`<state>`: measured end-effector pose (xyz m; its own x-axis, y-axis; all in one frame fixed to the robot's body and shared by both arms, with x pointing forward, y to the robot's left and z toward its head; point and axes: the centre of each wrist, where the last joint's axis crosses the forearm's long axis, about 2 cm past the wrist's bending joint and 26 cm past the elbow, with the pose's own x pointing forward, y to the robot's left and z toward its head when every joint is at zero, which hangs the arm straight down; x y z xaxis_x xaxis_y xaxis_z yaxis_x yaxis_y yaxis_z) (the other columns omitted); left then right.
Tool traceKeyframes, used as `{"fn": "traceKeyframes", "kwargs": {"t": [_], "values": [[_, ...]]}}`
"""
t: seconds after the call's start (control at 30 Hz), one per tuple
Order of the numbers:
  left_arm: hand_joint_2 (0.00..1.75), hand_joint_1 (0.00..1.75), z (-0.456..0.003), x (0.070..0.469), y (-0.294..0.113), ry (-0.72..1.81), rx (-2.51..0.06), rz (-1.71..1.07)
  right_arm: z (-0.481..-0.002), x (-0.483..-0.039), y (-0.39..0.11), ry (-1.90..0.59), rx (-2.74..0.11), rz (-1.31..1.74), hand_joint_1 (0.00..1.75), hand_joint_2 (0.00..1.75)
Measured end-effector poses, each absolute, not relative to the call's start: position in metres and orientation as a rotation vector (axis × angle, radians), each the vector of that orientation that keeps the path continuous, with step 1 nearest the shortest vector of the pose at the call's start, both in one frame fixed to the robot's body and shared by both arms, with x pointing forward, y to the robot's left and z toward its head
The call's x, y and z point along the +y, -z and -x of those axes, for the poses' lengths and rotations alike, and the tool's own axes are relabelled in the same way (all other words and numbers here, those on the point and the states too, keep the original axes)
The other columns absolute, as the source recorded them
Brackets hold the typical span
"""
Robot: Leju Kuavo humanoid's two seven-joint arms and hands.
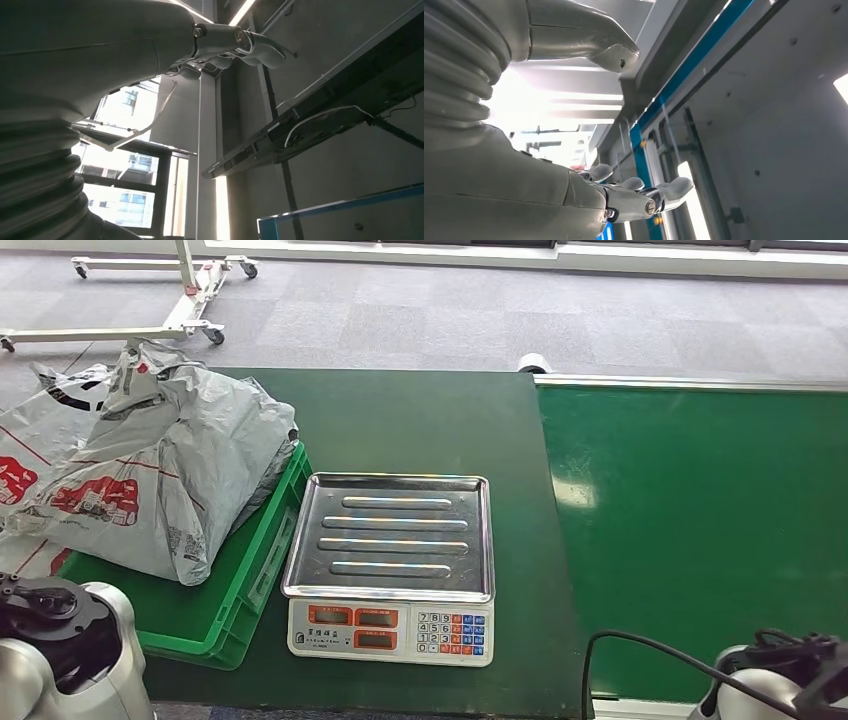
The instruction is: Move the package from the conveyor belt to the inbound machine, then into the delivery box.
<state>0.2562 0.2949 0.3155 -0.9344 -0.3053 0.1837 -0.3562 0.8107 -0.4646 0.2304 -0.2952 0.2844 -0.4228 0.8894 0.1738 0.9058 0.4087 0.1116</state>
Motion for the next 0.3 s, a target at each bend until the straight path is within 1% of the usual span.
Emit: {"fn": "traceKeyframes", "kwargs": {"t": [0.3], "values": [[1.75, 0.00, -0.243, 0.324, -0.305, -0.825, -2.867, -0.576, -0.209, -0.342, -0.268, 0.328, -2.357, 1.841, 0.00, 1.75]]}}
